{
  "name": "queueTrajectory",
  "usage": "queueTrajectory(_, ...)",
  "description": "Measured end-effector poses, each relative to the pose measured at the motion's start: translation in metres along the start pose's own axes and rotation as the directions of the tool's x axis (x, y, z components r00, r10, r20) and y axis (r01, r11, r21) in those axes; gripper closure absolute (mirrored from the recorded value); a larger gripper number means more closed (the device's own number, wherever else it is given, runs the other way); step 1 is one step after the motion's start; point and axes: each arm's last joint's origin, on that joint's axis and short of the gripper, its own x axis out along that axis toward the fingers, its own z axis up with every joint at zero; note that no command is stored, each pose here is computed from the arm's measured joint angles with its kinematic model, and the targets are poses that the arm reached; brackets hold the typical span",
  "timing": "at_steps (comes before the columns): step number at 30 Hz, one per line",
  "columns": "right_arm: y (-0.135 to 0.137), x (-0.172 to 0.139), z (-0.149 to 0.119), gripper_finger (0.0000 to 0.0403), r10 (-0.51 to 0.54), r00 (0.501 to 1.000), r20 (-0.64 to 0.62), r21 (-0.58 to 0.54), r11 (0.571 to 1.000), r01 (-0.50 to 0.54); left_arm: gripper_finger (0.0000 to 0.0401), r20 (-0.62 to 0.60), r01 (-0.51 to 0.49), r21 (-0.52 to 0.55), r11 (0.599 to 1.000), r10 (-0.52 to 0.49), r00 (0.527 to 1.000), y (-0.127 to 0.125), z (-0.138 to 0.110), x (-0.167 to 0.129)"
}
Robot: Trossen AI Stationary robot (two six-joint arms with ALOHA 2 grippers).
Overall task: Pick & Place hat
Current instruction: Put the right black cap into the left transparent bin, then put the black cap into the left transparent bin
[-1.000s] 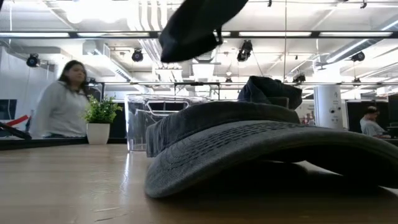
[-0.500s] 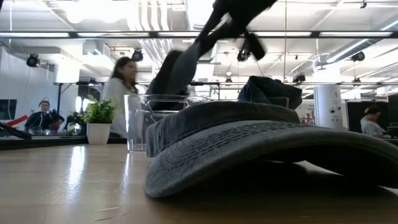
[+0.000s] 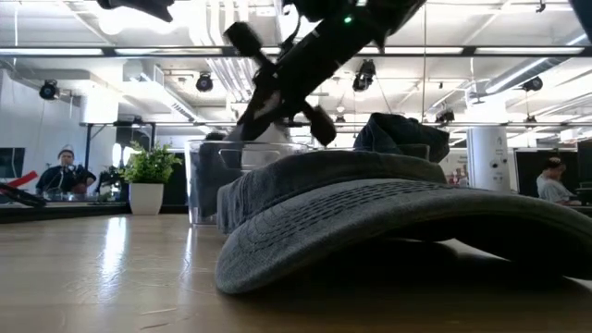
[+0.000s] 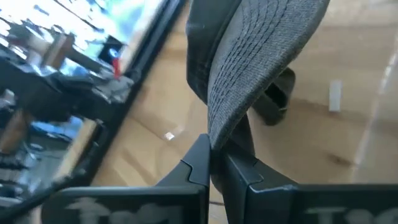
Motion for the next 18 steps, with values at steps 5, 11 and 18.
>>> queueTrajectory(5,0.005,0.013,-0.006,0.0364,-0.059,0.993,-0.098,-0.042,0.998,0.055,0.0225,-0.012,0.049,0.031,0.998,-0.049,0.999,0.008,-0.013,0.011)
queueTrajectory(11,0.013,0.009,-0.011,0.0294,-0.114,0.981,-0.155,-0.101,0.99,0.099,0.0225,-0.036,0.124,0.021,0.992,-0.124,0.992,0.006,-0.019,0.019)
queueTrajectory(18,0.035,-0.03,-0.025,0.023,-0.074,0.978,-0.194,-0.255,0.967,0.023,0.0225,0.001,0.194,-0.122,0.973,-0.196,0.981,0.001,-0.015,0.018)
